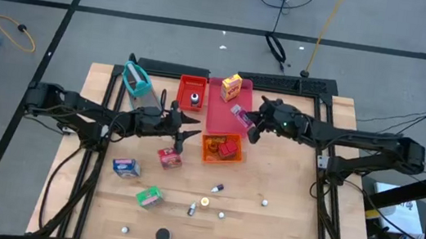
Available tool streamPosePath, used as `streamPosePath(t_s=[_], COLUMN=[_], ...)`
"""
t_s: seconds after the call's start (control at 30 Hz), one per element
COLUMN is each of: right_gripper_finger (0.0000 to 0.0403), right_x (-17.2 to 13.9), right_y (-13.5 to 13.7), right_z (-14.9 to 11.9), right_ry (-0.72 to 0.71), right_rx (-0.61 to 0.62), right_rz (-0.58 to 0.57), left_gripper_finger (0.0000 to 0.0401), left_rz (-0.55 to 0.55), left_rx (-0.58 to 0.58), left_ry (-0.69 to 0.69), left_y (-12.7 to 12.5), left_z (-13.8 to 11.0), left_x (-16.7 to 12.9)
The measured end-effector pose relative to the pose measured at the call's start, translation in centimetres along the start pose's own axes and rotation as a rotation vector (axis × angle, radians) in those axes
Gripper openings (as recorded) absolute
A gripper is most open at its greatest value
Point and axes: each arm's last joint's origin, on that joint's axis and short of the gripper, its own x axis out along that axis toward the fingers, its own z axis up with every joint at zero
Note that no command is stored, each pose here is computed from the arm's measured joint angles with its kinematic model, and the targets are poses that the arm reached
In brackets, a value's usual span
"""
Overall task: Pick & Place Kitchen Items
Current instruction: Put the purple cereal box into the pink bin
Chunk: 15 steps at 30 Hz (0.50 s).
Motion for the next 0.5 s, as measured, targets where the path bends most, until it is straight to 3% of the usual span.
streamPosePath(t_s=[0.5], right_gripper_finger=[0.0000], right_x=[0.7], right_y=[-1.1], right_z=[-3.0], right_ry=[-0.029], right_rx=[0.175], right_rz=[-0.008], left_gripper_finger=[0.0164], left_rz=[0.000], left_rx=[-0.013], left_ry=[0.000], left_y=[0.0], left_z=[0.0], left_x=[0.0])
